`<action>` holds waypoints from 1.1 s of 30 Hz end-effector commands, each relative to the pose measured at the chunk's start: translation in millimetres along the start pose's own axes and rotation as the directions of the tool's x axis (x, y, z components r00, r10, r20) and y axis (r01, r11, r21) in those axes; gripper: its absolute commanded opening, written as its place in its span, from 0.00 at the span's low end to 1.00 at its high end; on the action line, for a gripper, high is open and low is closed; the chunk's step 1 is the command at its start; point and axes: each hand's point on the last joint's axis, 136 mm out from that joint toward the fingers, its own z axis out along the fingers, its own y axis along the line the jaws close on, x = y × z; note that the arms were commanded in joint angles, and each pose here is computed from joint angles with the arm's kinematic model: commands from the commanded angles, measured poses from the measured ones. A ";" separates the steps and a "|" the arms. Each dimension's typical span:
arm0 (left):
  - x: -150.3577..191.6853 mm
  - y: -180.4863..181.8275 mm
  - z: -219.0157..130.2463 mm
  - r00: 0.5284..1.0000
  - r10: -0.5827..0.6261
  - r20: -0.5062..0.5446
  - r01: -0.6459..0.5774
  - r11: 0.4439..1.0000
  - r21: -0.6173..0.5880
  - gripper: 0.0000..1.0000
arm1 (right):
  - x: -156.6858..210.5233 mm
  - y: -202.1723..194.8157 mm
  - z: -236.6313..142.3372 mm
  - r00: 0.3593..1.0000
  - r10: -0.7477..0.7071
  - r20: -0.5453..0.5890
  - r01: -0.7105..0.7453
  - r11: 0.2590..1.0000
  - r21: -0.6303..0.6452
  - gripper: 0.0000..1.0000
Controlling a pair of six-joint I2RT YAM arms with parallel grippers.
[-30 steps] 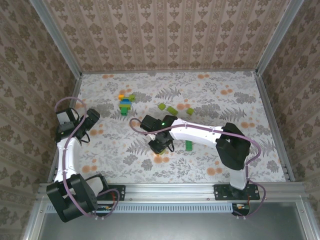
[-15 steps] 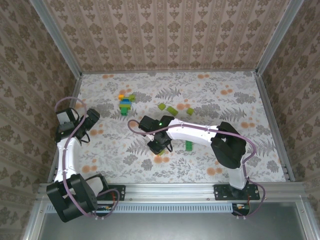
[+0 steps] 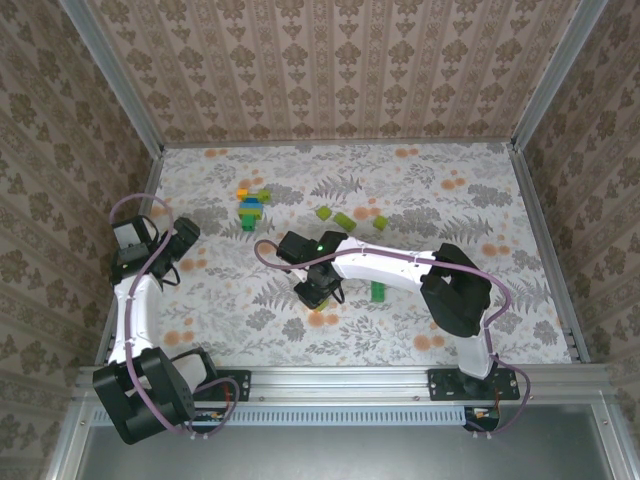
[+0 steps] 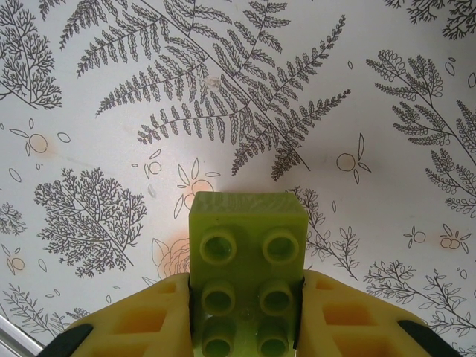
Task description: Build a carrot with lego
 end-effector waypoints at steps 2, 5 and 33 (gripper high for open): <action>-1.4 -1.2 0.3 1.000 0.020 0.006 -0.020 1.000 -0.005 1.00 | 23.4 0.3 17.0 0.994 -0.014 -0.108 0.017 0.999 0.030 0.28; -1.1 -1.2 0.6 1.000 0.021 0.006 -0.021 1.000 -0.005 1.00 | 28.1 1.2 17.3 0.993 -0.018 -0.118 0.021 0.999 0.030 0.28; -0.2 -0.2 0.9 1.000 0.017 0.003 -0.017 1.000 -0.007 1.00 | 42.3 -9.0 54.0 0.967 0.219 -0.130 -0.201 0.970 0.136 0.27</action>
